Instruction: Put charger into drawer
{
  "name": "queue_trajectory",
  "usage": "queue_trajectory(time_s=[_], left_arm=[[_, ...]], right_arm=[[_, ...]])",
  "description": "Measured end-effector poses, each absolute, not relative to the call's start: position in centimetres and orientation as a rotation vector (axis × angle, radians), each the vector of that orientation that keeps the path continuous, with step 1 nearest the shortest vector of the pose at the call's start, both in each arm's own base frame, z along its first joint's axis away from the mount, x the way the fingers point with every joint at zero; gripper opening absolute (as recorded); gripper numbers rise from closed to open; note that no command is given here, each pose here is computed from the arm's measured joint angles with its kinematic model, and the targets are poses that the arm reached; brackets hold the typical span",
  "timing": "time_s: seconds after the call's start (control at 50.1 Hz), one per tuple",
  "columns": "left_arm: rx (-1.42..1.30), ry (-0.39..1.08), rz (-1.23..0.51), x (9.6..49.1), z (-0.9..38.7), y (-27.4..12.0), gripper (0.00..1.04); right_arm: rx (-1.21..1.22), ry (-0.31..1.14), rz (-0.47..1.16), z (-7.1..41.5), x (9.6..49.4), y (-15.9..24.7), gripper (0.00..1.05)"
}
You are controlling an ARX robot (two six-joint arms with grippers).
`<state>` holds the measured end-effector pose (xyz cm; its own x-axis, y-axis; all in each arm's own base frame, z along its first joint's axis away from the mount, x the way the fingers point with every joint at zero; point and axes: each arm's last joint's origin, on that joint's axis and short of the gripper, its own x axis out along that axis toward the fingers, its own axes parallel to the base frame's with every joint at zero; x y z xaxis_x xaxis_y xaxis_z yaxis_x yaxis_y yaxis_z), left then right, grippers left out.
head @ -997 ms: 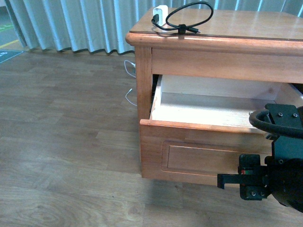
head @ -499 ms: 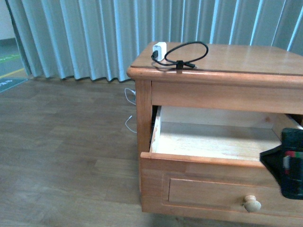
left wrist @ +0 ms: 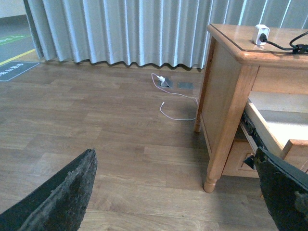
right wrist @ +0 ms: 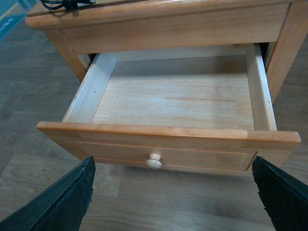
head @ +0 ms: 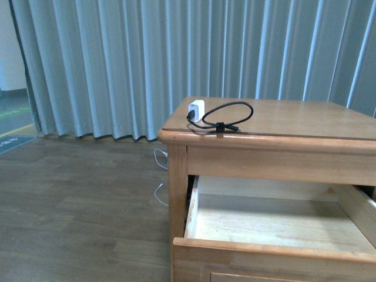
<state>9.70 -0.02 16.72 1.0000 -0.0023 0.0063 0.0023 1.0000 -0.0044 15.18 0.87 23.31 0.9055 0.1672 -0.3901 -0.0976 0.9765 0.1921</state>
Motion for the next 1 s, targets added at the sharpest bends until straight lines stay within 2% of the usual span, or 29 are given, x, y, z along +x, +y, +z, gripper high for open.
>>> queue_trajectory(time_s=[0.16,0.439,0.539,0.598,0.778,0.997], left_arm=[[-0.004,-0.006,-0.002,9.7,16.7,0.0,0.99],[-0.004,-0.006,-0.002,9.7,16.7,0.0,0.99],[-0.004,-0.006,-0.002,9.7,16.7,0.0,0.99],[-0.004,-0.006,-0.002,9.7,16.7,0.0,0.99],[-0.004,-0.006,-0.002,9.7,16.7,0.0,0.99],[-0.004,-0.006,-0.003,9.7,16.7,0.0,0.99]], right_arm=[[0.205,0.349,0.149,23.3,11.5,0.0,0.97],[0.204,0.335,0.145,23.4,11.3,0.0,0.97],[0.077,0.099,0.024,22.6,11.3,0.0,0.81],[0.046,0.015,0.002,22.1,11.1,0.0,0.70],[0.009,0.006,-0.003,20.4,10.7,0.0,0.38],[0.005,0.003,-0.002,20.1,9.8,0.0,0.75]])
